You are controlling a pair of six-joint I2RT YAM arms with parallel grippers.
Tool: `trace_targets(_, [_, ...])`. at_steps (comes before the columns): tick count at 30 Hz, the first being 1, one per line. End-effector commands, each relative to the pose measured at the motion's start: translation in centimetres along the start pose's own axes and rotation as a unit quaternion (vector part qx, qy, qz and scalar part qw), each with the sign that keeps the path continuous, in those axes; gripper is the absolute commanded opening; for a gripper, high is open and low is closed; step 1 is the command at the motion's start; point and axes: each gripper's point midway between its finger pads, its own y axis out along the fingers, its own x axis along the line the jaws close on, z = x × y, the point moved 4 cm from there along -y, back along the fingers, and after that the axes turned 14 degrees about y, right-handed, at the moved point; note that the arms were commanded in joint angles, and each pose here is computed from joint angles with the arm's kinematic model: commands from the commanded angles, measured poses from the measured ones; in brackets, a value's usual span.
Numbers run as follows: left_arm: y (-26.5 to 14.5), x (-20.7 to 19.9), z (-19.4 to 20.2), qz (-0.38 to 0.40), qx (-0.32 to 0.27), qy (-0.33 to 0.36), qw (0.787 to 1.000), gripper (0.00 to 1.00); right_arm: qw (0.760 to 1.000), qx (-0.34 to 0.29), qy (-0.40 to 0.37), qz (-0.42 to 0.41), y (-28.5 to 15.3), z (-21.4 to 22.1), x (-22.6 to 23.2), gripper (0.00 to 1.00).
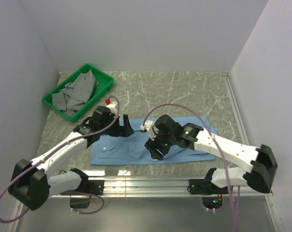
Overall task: Fold and stack the long sleeve shirts
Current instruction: Fold the shirt
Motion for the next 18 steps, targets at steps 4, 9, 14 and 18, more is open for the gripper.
trace_targets(4, [2.0, -2.5, 1.8, 0.01, 0.077, 0.013, 0.997, 0.96, 0.985, -0.154, 0.071, 0.033, -4.0, -3.7, -0.8, 0.67])
trace_targets(9, [2.8, -2.8, 2.5, -0.018, 0.099, 0.023, 0.995, 0.95, 0.967, -0.196, 0.145, 0.073, -3.8, -5.1, -3.0, 0.64])
trace_targets(14, [2.8, -3.5, 2.4, -0.019, 0.1, 0.032, 0.994, 0.94, 0.953, -0.163, 0.229, 0.113, -0.8, -5.4, -4.8, 0.61])
trace_targets(18, [2.9, -3.6, 3.0, -0.034, 0.108, 0.046, 0.993, 0.95, 0.943, -0.142, 0.271, 0.132, 1.0, -5.5, -5.8, 0.6])
